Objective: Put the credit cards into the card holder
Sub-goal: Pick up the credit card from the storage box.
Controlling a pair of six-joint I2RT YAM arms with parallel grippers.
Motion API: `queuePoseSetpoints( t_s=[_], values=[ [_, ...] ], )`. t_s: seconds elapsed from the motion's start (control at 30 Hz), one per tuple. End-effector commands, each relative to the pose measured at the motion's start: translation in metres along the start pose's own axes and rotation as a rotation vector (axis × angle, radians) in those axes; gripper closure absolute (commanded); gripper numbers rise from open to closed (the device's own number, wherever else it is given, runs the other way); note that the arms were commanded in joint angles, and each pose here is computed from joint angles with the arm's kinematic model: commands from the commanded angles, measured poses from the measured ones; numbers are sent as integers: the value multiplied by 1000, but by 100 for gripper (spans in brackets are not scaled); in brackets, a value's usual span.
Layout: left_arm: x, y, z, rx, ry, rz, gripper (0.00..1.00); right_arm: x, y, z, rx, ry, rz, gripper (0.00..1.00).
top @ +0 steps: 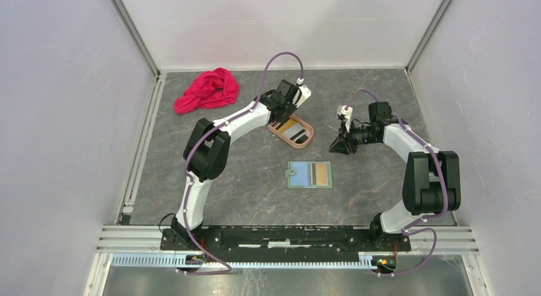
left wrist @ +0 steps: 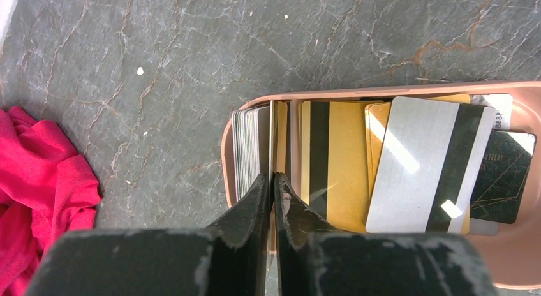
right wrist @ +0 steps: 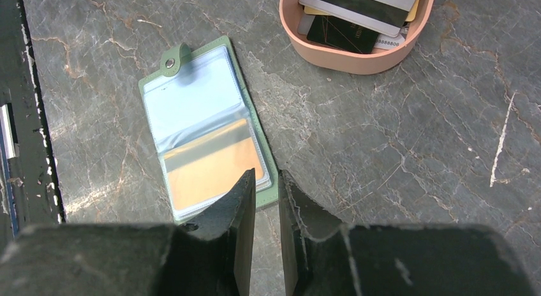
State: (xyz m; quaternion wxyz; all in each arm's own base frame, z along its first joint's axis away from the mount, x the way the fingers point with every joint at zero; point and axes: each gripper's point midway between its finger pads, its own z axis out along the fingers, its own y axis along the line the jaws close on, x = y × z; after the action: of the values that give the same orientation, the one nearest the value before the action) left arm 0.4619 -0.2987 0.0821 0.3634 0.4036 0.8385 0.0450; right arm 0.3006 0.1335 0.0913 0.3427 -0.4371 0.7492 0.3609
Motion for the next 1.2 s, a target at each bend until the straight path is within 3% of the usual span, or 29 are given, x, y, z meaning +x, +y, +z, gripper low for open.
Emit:
queuePoseSetpoints(
  t_s=[0.0,0.23,0.7,1.07,1.17],
  values=[
    [-22,20,-19,-36,-73,-6,88,-14,-5,-3,-5,-32,-43,75],
    [-25,15,-22,0,-95,1,98,-13,-4,-3,-7,-30,-42,75],
    [-38,8,-36,51,-180,-20,98,-13,-4,-3,-10,-30,-46,75],
    [-81,9,-86,116,-391,-143,98,-17,0,-5,-18,-39,-57,75],
    [-97,-2,-112,211,-482,-215,98,-22,3,-8,-14,-49,-76,75]
  ],
)
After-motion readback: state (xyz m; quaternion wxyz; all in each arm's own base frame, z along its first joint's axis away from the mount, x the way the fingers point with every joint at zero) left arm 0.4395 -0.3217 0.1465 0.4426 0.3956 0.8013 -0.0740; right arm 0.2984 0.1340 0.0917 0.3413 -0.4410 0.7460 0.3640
